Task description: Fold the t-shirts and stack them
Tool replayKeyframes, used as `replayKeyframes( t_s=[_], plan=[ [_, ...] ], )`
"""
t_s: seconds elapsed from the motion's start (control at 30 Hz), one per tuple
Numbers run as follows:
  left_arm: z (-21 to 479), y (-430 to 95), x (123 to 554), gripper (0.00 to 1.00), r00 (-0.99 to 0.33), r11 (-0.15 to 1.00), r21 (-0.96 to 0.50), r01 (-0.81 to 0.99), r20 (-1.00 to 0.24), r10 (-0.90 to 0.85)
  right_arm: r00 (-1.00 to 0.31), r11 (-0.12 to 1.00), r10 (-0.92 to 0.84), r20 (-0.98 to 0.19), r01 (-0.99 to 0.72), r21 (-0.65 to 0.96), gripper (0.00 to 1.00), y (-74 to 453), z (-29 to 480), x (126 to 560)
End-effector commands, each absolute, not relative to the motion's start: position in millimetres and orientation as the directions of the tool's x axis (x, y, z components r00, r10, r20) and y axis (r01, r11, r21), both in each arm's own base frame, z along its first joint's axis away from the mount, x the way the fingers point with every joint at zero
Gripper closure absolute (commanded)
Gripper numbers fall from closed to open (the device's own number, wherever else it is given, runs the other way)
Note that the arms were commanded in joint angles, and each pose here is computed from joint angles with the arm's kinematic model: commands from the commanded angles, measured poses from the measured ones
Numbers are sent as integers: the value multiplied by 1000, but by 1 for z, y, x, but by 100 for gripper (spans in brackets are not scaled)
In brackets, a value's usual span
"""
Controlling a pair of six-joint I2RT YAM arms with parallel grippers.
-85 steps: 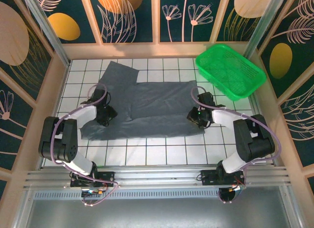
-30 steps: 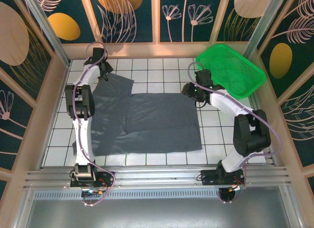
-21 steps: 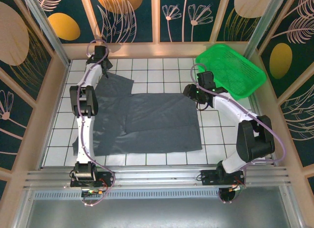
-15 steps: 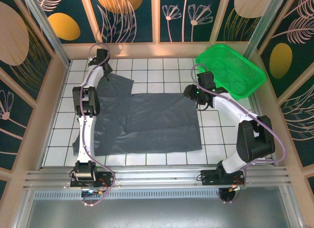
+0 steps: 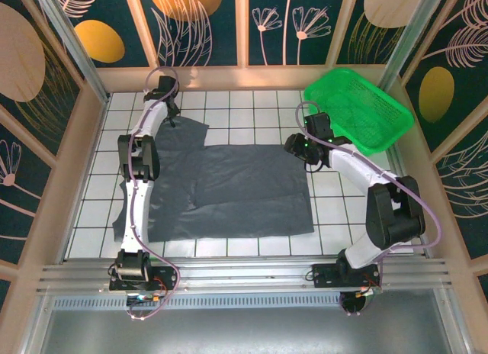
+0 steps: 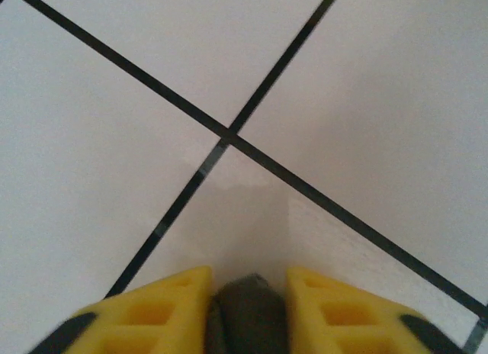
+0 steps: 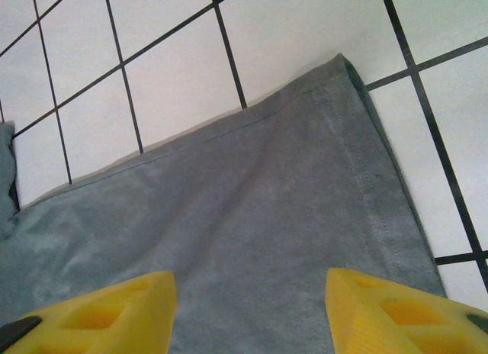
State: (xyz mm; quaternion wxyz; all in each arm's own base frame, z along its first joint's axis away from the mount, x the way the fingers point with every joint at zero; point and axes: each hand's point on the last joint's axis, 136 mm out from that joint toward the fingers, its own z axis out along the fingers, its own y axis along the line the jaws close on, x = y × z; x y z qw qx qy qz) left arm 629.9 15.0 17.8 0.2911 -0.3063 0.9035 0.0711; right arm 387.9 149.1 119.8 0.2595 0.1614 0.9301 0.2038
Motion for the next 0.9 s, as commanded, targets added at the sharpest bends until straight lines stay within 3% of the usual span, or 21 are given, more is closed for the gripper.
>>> replayKeyframes(
  t_s=[0.0,0.03,0.37,0.87],
  plan=[
    [-12,0,582,90,-775,827,61,-558,-396,-493,-796,858,422,-434,195,476,46,152,126,395],
    [-7,0,581,100,-767,823,54,-565,-403,-500,-790,857,430,-437,205,472,46,150,124,395],
    [90,-1,589,100,-651,808,-90,-582,-545,-529,-689,827,550,-472,373,419,56,105,93,439],
    [125,-13,557,100,-652,832,-179,-525,-544,-528,-760,866,494,-423,383,322,59,120,43,482]
  ],
)
